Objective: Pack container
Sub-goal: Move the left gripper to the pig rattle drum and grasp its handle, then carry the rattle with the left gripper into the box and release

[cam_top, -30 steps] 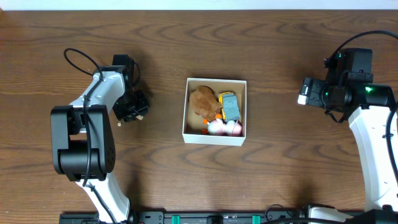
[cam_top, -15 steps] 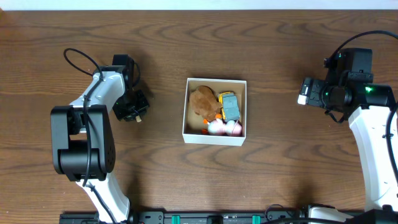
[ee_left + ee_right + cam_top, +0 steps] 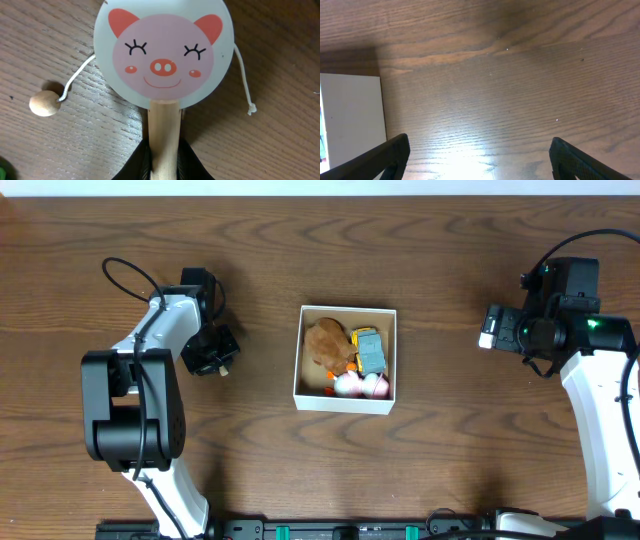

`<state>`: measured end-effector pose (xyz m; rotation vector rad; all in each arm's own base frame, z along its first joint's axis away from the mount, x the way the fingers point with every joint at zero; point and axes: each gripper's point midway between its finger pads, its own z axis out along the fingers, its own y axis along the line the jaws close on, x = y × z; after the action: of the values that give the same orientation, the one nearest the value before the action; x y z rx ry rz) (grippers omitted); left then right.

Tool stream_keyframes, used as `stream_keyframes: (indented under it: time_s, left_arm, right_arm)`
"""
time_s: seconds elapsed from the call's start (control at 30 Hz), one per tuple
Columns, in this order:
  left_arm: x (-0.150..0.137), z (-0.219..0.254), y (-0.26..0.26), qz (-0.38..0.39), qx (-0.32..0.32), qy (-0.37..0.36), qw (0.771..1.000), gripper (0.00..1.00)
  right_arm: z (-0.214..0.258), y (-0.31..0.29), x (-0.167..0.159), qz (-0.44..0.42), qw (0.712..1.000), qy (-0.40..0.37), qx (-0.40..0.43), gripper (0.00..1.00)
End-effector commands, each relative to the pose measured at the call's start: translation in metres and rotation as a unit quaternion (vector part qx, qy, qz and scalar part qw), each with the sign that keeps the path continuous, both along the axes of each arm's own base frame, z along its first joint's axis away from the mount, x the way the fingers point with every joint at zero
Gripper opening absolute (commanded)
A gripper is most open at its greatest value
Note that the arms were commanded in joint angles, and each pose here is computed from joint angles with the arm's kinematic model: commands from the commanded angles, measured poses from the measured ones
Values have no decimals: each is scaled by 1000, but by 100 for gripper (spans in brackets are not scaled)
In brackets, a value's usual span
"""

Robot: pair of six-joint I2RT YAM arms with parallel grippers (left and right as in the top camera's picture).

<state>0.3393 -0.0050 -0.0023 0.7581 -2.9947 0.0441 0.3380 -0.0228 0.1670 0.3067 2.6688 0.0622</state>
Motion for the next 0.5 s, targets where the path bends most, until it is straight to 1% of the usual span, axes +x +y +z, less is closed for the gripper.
stream_keyframes:
  time_s: [0.0, 0.1, 0.17, 0.3, 0.37, 0.47]
  left_arm:
    - [2, 19, 6, 4, 12, -23, 1000, 6]
    - [4, 41, 3, -1, 12, -48, 999, 6]
    - [6, 64, -2, -16, 12, -74, 997, 6]
    - [6, 123, -28, -96, 11, -148, 984, 6]
    - [2, 155, -54, -173, 11, -197, 965, 6]
    - [-12, 191, -99, -299, 8, -258, 919, 6]
  right_arm:
    - [-2, -1, 0, 5, 1000, 5, -2, 91]
    - [-2, -1, 0, 5, 1000, 4, -2, 91]
    - [-2, -1, 0, 5, 1000, 4, -2, 90]
    - [-2, -1, 0, 5, 1000, 4, -2, 91]
    - [-2, -1, 0, 5, 1000, 4, -2, 91]
    - [-2, -1, 0, 5, 1000, 3, -2, 91]
